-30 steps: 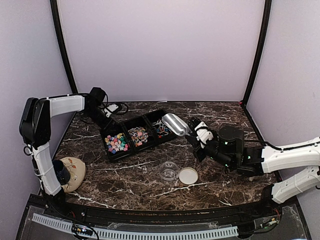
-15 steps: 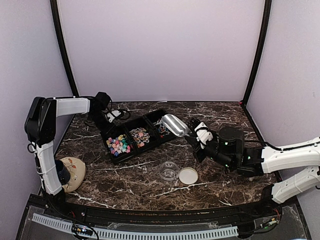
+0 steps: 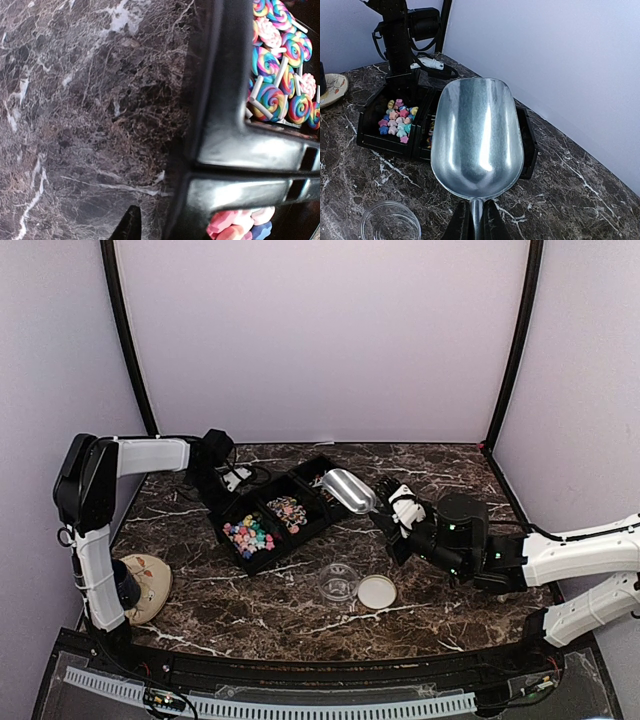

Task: Pack the candies
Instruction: Pick up the plate from the center of the board, then scoop the fake candies from the plate.

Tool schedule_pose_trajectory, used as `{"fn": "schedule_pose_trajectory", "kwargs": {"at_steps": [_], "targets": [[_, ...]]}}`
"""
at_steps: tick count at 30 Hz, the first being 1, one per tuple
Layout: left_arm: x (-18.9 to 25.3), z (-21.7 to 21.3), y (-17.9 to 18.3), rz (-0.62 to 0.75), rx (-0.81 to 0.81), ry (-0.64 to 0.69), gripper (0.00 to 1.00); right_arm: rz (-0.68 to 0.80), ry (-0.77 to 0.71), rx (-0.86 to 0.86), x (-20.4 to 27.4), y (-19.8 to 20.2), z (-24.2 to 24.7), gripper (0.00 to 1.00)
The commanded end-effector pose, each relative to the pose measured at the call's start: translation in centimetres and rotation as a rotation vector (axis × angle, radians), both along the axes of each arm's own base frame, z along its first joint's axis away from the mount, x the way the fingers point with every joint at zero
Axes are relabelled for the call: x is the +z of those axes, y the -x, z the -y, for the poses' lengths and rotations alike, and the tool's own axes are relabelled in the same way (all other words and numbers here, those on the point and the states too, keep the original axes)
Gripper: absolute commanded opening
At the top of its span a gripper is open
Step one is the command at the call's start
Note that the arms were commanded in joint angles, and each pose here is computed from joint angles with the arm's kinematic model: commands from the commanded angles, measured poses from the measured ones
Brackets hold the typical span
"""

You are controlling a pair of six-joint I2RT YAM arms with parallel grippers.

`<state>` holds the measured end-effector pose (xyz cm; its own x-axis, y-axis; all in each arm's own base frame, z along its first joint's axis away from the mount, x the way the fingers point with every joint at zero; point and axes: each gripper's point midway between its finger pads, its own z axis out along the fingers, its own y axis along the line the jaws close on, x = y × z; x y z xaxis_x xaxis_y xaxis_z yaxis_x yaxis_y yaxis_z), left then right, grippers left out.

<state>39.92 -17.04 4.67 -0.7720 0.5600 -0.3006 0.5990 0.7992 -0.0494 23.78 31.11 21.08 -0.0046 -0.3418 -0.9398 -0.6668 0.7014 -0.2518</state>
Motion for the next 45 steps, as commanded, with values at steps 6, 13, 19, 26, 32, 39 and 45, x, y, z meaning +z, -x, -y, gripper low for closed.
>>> {"fn": "schedule_pose_trajectory", "kwargs": {"at_steps": [6, 13, 19, 26, 32, 39, 45], "targets": [[-0.8, -0.6, 1.1, -0.072, 0.039, -0.039, 0.27, 0.017, -0.049, -0.001, 0.9, -0.3, -0.3, 0.0], [-1.5, -0.4, 1.3, -0.097, 0.036, -0.036, 0.18, 0.017, -0.045, -0.002, 0.8, -0.4, -0.3, 0.0], [-1.2, 0.6, 1.4, -0.113, 0.033, 0.007, 0.0, 0.018, -0.043, -0.003, 0.8, -0.4, -0.3, 0.0], [-0.5, 2.3, 1.6, -0.14, 0.087, 0.1, 0.0, 0.023, -0.034, -0.008, 0.7, -0.4, -0.2, 0.0], [-0.1, 4.0, 2.5, -0.191, 0.169, 0.231, 0.0, 0.031, -0.03, -0.016, 1.2, -0.6, -0.1, 0.0], [1.6, 6.9, 3.8, -0.246, 0.237, 0.453, 0.0, -0.014, -0.018, -0.01, 4.1, -0.8, -1.0, 0.0], [3.0, 9.2, 4.6, -0.262, 0.277, 0.59, 0.0, -0.082, 0.025, 0.01, 7.1, -1.1, -2.6, 0.0]]}}
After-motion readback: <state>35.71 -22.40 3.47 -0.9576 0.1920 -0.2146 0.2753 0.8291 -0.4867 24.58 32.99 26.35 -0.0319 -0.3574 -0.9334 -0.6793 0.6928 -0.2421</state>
